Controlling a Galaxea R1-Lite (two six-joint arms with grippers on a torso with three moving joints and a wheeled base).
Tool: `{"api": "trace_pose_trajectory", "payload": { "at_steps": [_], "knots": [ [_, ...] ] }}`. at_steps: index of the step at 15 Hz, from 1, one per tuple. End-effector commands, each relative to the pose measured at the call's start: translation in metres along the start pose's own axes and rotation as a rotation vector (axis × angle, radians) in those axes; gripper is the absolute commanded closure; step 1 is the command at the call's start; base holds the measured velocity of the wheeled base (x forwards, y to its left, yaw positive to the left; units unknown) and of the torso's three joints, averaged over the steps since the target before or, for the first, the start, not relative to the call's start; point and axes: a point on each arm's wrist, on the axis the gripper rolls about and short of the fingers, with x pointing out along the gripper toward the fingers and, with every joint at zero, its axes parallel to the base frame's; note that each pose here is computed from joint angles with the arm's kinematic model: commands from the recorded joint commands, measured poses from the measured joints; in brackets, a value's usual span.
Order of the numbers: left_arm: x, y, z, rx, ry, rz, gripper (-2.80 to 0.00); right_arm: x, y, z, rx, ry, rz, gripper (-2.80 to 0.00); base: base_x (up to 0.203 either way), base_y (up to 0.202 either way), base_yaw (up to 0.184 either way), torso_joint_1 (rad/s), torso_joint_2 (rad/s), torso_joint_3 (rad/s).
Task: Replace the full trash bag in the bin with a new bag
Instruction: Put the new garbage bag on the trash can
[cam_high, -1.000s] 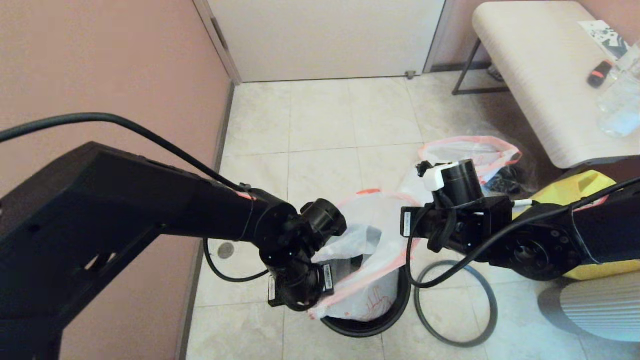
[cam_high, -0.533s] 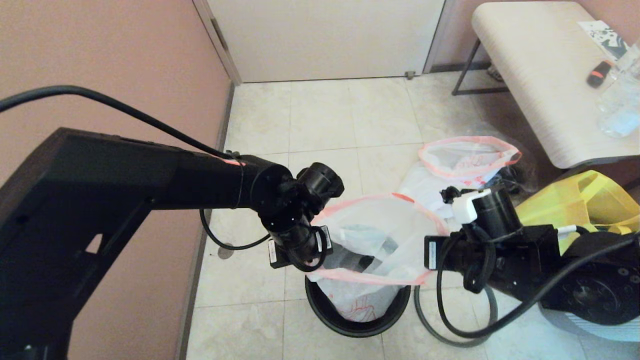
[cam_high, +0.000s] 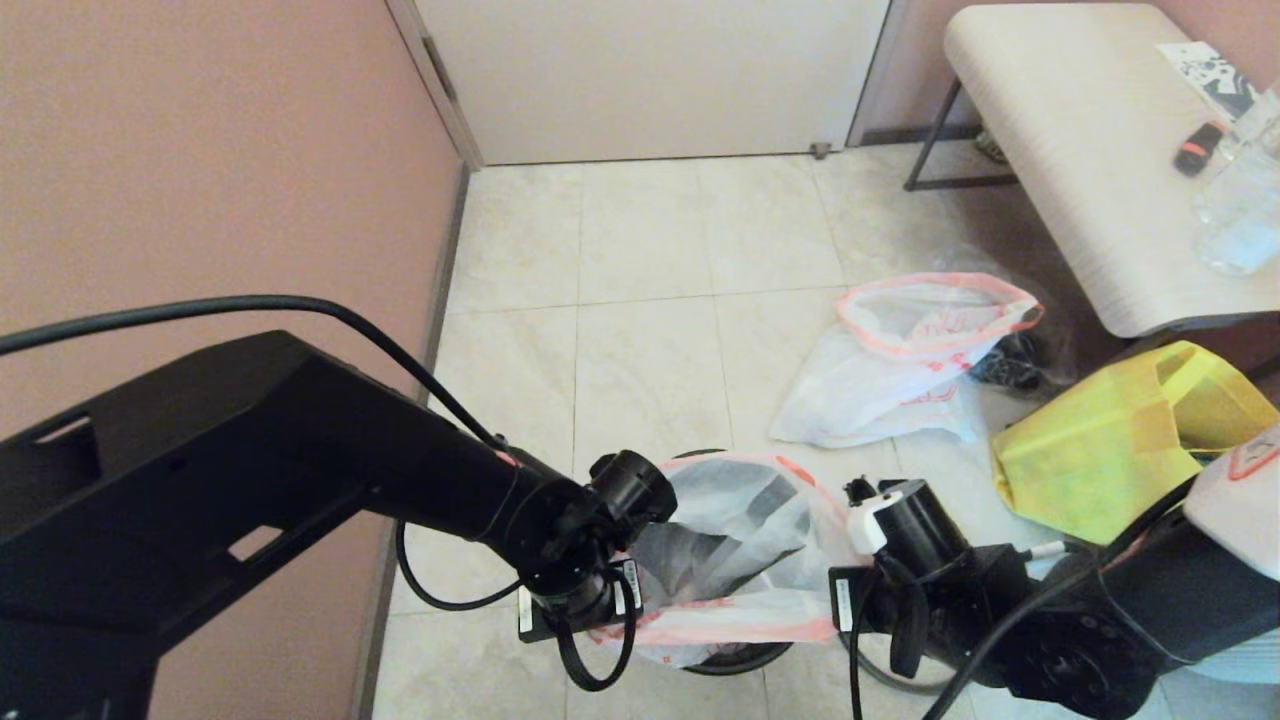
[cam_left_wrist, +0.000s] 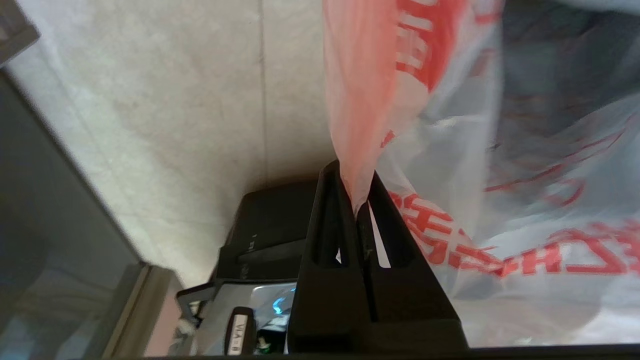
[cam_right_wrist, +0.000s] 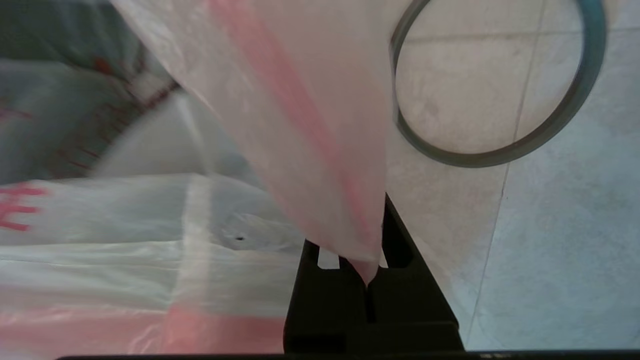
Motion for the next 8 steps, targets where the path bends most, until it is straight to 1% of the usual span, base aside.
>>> {"api": "trace_pose_trajectory", "payload": {
  "at_steps": [1,4,6,8],
  "knots": [
    [0.014,-0.001,-0.006,0.011,0.026,0.029,0.0,0.026,0.002,-0.02,-0.035,0.066,-0.037,0.0,0.0,0.0,0.0,0.0,0.0,0.0],
    [0.037,-0.001,-0.016,0.022,0.05,0.056,0.0,0.048,-0.001,-0.036,-0.071,0.108,-0.07,0.0,0.0,0.0,0.0,0.0,0.0,0.0],
    [0.051,0.0,-0.019,0.024,0.06,0.086,0.0,0.059,-0.006,-0.042,-0.075,0.132,-0.096,0.0,0.0,0.0,0.0,0.0,0.0,0.0],
    [0.062,-0.001,-0.017,0.014,0.008,0.112,0.0,0.066,-0.013,-0.045,-0.068,0.149,-0.122,0.0,0.0,0.0,0.0,0.0,0.0,0.0]
  ]
}}
